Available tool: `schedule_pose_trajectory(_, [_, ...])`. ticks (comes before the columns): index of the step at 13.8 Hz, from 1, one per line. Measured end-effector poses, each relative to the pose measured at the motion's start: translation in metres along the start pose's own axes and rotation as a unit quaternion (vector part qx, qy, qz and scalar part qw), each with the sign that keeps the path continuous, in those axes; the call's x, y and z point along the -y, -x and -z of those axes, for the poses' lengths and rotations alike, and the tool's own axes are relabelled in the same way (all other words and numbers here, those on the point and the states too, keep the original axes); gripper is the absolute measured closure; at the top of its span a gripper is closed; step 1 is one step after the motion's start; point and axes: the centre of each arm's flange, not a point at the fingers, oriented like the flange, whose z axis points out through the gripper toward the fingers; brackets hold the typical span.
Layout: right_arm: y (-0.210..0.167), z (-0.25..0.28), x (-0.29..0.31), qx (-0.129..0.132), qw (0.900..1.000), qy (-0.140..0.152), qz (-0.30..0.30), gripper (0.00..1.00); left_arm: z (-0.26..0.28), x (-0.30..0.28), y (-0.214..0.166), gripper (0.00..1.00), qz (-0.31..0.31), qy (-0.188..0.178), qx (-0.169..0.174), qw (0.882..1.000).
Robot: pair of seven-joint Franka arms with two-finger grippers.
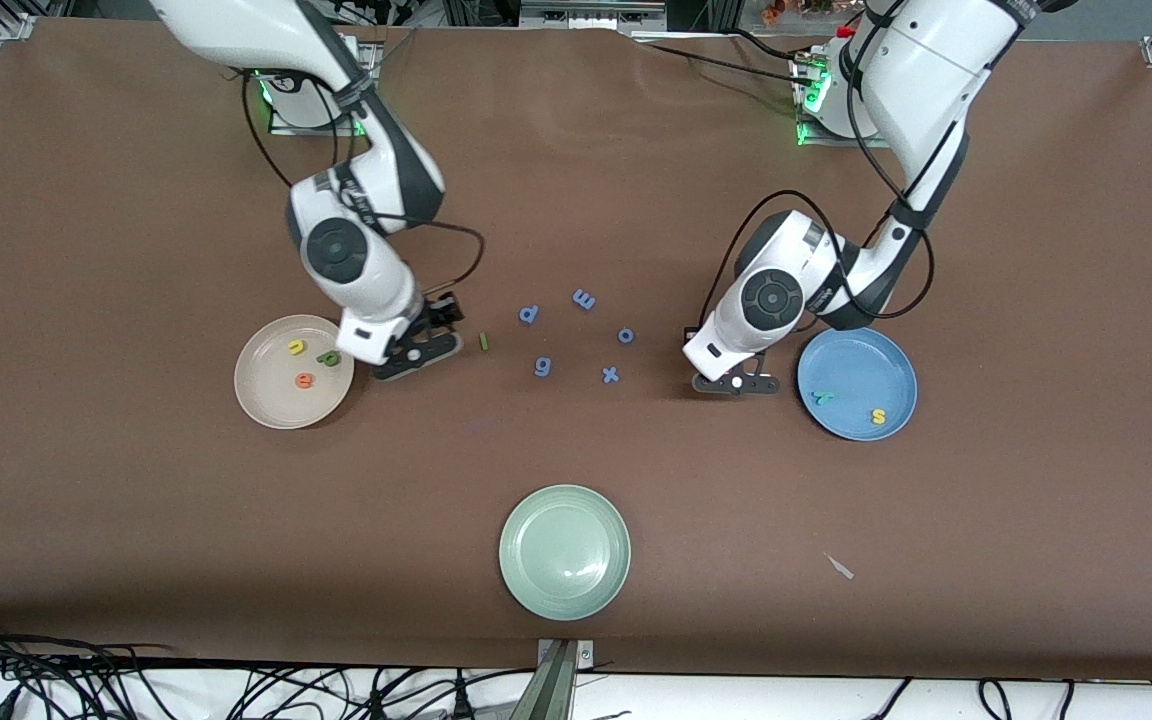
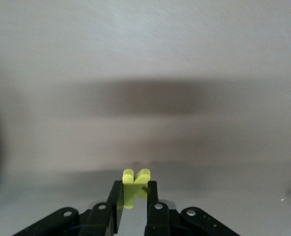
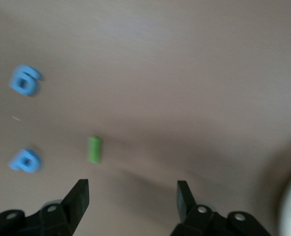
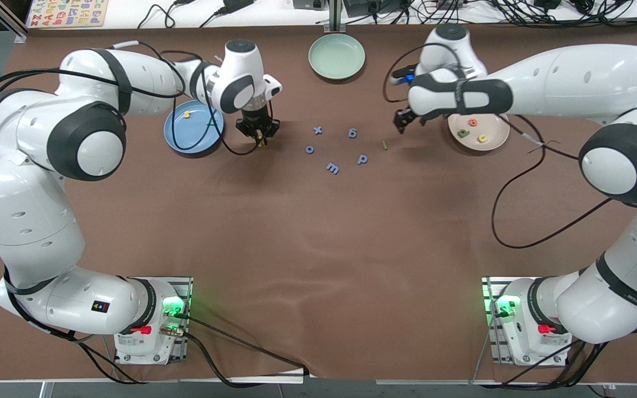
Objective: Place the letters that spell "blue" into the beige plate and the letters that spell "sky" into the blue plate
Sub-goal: 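Drop the k in the blue plate while the right gripper grasps the l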
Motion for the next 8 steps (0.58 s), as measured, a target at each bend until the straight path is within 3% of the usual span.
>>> schedule_pose_trajectory(4, [-0.002, -0.040, 0.026, -0.013, 1.000, -0.003, -0.012, 0.20, 0.048, 0.052, -0.017, 0.77, -0.036, -0.084, 0.008, 0.996])
schedule_pose_trajectory(7, [-0.001, -0.054, 0.032, -0.017, 1.000, -0.004, -0.014, 0.24, 0.058, 0.107, -0.031, 0.77, -0.065, -0.085, 0.019, 0.994])
schedule_pose_trajectory(8, [-0.001, -0.056, 0.033, -0.021, 1.000, -0.005, -0.014, 0.33, 0.058, 0.123, -0.035, 0.71, -0.068, -0.082, 0.022, 0.994])
